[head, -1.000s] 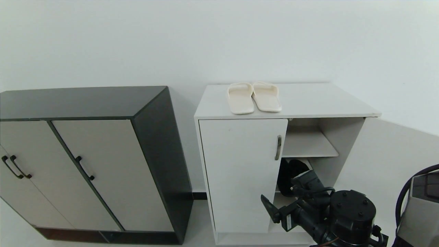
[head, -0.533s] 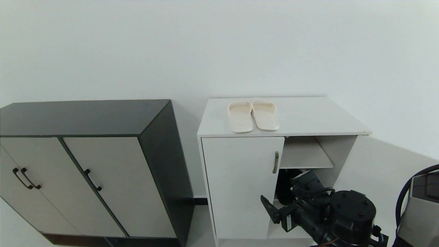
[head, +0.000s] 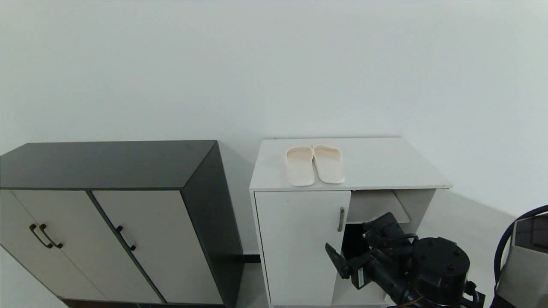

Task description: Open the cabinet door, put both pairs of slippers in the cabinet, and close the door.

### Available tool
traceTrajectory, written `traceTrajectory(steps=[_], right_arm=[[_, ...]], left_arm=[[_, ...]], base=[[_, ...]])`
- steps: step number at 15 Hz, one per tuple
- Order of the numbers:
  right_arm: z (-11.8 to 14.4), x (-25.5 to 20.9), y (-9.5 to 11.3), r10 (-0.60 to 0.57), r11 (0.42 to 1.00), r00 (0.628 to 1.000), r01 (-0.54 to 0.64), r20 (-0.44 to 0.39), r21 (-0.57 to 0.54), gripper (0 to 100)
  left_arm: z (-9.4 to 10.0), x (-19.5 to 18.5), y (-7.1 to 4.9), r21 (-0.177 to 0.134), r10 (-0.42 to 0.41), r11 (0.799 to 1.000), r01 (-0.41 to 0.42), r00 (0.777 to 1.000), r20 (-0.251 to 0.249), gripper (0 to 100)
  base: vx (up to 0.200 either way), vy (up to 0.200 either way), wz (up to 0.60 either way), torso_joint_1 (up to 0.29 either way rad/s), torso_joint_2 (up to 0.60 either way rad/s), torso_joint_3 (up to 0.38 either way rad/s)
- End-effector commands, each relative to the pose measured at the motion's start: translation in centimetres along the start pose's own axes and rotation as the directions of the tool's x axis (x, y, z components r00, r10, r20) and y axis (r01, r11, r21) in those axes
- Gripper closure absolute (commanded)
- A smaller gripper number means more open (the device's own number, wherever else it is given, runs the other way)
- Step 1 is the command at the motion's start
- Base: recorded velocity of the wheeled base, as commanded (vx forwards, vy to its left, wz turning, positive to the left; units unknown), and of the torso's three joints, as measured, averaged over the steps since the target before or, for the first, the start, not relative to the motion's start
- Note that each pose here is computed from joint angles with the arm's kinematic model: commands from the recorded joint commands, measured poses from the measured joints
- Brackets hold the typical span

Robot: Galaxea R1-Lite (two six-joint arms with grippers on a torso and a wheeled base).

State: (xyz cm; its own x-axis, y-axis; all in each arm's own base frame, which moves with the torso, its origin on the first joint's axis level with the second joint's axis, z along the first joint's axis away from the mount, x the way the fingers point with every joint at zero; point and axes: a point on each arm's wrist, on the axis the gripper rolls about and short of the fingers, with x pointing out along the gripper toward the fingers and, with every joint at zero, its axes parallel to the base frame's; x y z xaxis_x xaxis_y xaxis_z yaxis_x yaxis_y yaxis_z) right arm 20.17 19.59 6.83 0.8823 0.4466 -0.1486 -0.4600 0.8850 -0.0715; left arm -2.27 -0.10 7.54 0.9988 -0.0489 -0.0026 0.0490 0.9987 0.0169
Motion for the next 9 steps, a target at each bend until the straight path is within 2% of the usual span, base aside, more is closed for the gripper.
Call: traceTrajectory(steps=[1,3,4,5,6,8,9], right_arm=[[-0.1,0.1,-0.1,-0.006,1.0,1.0,0.006,-0.005,-0.022,0],[0.2,0.3,-0.3,-0.021,0.998,1.0,0.022,0.011,-0.061,0],[1.6,1.1,0.0,-0.034,0.998,0.998,0.037,0.05,-0.059,0],[2.8,1.6,0.0,-0.076,0.994,0.997,0.075,-0.014,-0.074,0],[3.7,1.6,0.2,-0.076,0.995,0.996,0.073,-0.045,-0.071,0],[9.4,1.1,1.9,-0.087,0.995,0.983,0.095,-0.163,0.042,0],[9.9,1.2,2.1,-0.097,0.993,0.981,0.108,-0.169,0.056,0]], left_arm=[[0.0,0.0,0.0,0.0,0.0,1.0,0.0,1.0,-0.001,100],[0.0,0.0,0.0,0.0,0.0,1.0,0.0,1.0,-0.001,100],[0.0,0.0,0.0,0.0,0.0,1.0,0.0,1.0,-0.001,100],[0.0,0.0,0.0,0.0,0.0,1.0,0.0,1.0,-0.001,100],[0.0,0.0,0.0,0.0,0.0,1.0,0.0,1.0,-0.001,100],[0.0,0.0,0.0,0.001,0.0,1.0,0.0,1.0,-0.001,100],[0.0,0.0,0.0,0.001,0.0,1.0,0.0,1.0,-0.001,100]], base=[[0.0,0.0,0.0,0.036,-0.08,-0.041],[0.0,0.0,0.0,0.0,0.0,0.0],[0.0,0.0,0.0,0.0,0.0,0.0],[0.0,0.0,0.0,0.0,0.0,0.0],[0.0,0.0,0.0,0.0,0.0,0.0],[0.0,0.0,0.0,0.0,0.0,0.0],[0.0,0.0,0.0,0.0,0.0,0.0]])
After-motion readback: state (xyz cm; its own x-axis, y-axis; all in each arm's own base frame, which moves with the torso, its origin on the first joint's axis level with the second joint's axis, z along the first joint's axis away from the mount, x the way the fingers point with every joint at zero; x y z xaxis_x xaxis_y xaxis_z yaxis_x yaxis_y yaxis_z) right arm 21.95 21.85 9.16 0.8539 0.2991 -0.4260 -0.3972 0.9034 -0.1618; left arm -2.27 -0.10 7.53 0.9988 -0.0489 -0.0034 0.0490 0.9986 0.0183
